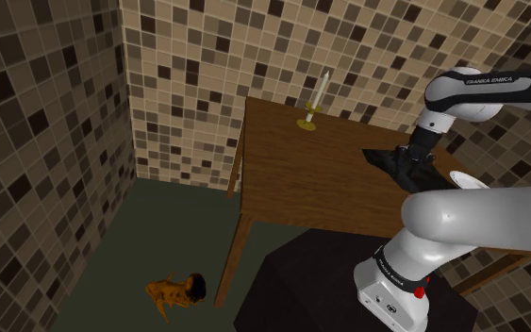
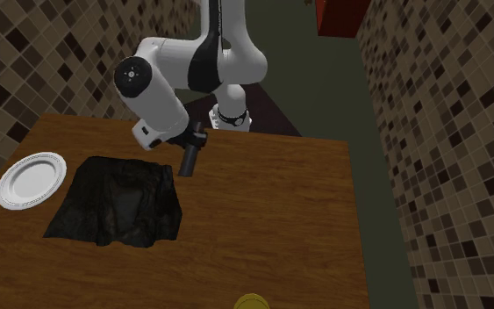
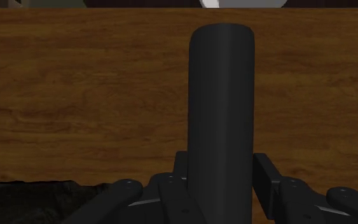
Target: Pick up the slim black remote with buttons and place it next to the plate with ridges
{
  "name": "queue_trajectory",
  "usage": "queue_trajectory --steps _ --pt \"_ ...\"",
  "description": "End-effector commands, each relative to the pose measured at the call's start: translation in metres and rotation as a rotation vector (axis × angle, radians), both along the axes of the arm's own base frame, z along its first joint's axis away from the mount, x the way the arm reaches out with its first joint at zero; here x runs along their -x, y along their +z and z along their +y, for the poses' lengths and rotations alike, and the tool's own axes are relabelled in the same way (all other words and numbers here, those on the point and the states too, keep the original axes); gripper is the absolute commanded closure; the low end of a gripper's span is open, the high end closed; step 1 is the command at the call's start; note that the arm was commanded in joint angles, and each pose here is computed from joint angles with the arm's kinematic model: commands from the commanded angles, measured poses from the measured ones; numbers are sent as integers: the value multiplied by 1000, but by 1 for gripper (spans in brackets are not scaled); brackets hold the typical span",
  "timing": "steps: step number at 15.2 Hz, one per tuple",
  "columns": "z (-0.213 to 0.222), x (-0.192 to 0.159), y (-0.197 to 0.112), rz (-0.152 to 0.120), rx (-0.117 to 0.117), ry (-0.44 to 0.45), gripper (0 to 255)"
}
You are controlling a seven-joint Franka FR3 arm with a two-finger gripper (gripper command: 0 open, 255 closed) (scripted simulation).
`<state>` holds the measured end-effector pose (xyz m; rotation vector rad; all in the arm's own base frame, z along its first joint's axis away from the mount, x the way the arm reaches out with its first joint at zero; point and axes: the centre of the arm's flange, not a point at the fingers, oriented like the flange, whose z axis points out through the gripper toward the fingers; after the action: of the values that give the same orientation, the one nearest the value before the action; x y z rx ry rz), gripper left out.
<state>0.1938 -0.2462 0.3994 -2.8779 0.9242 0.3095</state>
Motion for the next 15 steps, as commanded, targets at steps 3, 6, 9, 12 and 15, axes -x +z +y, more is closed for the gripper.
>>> queue_trajectory --steps 3,6,9,12,15 --pt "-39 38 0 0 0 2 255" --pt "-68 64 0 0 0 2 255" --pt "-97 91 0 0 0 2 255" --pt "-126 118 0 0 0 2 255" --pt "-155 145 0 0 0 2 255"
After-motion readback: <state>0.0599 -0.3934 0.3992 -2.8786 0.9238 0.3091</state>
